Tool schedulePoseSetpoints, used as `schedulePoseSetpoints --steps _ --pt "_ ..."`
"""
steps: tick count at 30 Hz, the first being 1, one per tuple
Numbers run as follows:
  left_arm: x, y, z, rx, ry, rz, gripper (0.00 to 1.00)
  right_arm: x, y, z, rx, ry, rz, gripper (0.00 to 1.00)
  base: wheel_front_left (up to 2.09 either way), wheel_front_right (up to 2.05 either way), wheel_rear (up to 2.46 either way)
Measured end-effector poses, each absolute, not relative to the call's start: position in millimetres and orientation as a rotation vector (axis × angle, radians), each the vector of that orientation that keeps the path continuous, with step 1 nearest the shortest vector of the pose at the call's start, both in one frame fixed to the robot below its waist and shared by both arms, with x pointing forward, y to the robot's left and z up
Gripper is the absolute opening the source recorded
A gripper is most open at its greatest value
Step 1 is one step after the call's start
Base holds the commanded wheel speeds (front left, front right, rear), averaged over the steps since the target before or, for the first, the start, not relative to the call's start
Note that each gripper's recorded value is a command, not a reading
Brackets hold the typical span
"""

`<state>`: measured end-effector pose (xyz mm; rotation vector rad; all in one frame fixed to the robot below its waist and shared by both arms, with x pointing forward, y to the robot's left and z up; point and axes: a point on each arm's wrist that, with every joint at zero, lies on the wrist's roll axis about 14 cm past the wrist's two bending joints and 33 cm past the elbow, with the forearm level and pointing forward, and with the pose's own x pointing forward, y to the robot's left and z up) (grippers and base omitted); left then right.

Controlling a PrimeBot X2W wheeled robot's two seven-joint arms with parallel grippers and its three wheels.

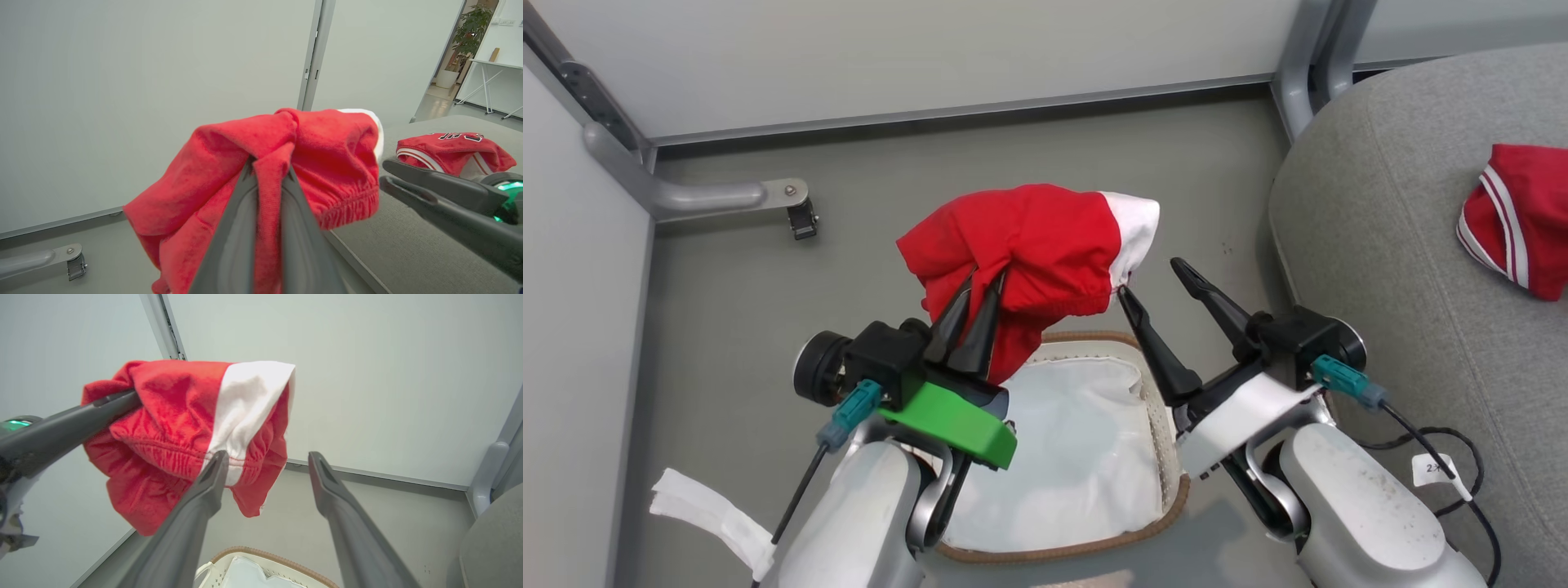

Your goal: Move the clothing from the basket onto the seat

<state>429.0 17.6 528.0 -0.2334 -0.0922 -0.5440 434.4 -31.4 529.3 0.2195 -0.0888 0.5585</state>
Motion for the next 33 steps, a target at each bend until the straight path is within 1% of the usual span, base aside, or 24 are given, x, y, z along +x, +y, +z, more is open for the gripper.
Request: schedulePoseSetpoints --steps 11,26,33 --pt "426.2 16.3 526.8 -0.240 -0.086 -0.555 0.00 435.0 6.4 522.8 0.189 -0.048 0.716 1.00 0.00 0.00 0.00" --pt "416.5 6.0 516.9 -0.263 -0.045 -0.594 0.00 441.9 33.7 512.2 0.061 -0.039 0.816 1.00 0.00 0.00 0.00" --pt "414.0 1.1 515.8 -0.275 -0.033 -0.614 0.00 441.2 42.1 500.9 -0.057 -0.035 0.877 1.00 0.00 0.00 0.00"
